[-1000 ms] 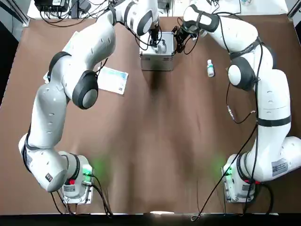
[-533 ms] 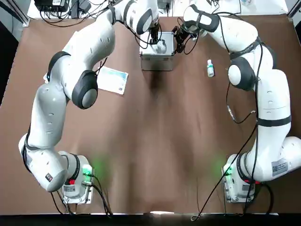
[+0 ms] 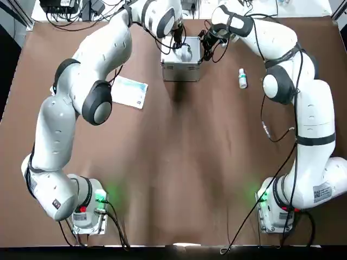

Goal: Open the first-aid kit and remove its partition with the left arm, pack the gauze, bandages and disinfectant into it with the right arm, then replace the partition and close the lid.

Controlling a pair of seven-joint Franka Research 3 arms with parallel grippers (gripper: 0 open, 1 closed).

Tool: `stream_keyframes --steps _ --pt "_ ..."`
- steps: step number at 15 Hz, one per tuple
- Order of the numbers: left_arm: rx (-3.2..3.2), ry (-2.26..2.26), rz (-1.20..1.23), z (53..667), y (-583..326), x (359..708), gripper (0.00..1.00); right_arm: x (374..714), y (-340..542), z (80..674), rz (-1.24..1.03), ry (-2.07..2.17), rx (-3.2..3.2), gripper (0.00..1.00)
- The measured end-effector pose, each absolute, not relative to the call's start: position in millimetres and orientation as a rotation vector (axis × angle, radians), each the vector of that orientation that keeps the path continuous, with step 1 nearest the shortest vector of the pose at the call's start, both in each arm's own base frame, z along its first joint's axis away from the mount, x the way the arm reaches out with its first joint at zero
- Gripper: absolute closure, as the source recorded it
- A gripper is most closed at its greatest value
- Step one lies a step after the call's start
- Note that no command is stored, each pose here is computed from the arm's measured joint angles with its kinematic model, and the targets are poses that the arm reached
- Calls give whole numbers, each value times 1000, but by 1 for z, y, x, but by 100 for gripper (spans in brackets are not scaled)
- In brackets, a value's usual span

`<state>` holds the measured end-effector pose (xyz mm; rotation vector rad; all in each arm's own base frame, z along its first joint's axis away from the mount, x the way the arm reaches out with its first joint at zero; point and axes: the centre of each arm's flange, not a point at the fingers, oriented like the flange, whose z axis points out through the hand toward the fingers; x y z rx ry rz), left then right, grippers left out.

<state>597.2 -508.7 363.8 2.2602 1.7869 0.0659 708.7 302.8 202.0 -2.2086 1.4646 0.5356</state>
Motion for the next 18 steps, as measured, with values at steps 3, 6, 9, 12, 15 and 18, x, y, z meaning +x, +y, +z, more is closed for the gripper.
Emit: stream_keyframes --steps 3,6,9,12,15,18 --pt "2259 1786 66 364 -509 597 85 709 303 202 535 1462 -2210 8" --pt "2257 1787 60 373 -508 596 85 709 302 202 532 1456 -2212 8" --pt "2278 1798 33 392 -508 587 85 709 302 201 531 1453 -2213 8" --pt "2299 1814 2 404 -508 579 85 710 302 201 528 1444 -2217 8" --pt "2308 1832 -36 412 -507 574 85 710 302 202 527 1441 -2218 8" --pt "2321 1845 -69 418 -507 568 85 710 301 202 523 1428 -2224 8"
